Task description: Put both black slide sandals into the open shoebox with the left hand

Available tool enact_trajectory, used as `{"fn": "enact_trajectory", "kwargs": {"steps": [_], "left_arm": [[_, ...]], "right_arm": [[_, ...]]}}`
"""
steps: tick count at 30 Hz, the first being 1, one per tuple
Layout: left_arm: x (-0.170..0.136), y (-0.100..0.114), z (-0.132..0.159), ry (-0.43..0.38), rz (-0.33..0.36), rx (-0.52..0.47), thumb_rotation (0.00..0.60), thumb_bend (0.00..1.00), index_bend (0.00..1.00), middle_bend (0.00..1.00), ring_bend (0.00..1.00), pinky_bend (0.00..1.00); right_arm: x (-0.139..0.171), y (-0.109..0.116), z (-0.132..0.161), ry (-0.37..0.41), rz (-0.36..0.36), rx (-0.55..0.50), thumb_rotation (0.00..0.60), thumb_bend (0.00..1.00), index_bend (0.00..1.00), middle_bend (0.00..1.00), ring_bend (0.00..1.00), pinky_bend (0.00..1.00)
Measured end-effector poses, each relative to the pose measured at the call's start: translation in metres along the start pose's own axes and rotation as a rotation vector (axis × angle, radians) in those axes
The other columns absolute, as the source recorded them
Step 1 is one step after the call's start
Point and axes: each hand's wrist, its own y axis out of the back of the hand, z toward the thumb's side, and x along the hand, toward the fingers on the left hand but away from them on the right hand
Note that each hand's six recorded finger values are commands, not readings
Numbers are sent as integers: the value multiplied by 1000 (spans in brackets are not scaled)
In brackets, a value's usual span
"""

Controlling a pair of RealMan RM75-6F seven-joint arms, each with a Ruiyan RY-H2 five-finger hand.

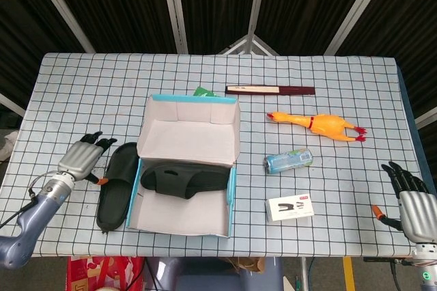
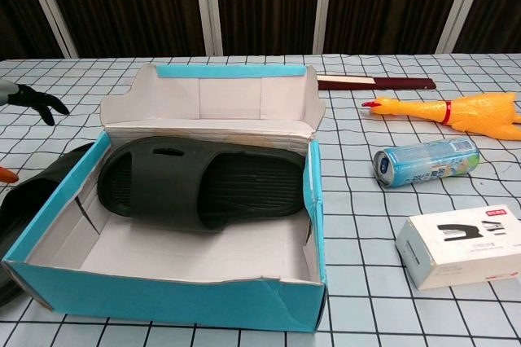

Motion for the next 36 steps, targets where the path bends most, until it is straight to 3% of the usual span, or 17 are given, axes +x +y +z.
{"fn": "enact_trajectory", "kwargs": {"steps": [11, 23, 36], "left_arm": [[13, 15, 17, -15, -100, 36, 532, 260, 113, 155, 0, 71], [16, 5, 24, 28, -234, 106, 537, 258, 70, 95, 0, 50], [31, 3, 35, 9, -207, 72, 569, 258, 115, 176, 0, 50]], "right_arm": [[0, 0, -1, -9, 2, 3, 600, 253, 138, 118, 167, 200], [1, 1, -1, -12, 2, 4, 600, 254, 138, 118, 167, 200], [1, 0, -1, -14, 8, 9, 600, 254, 139, 118, 167, 200]]}}
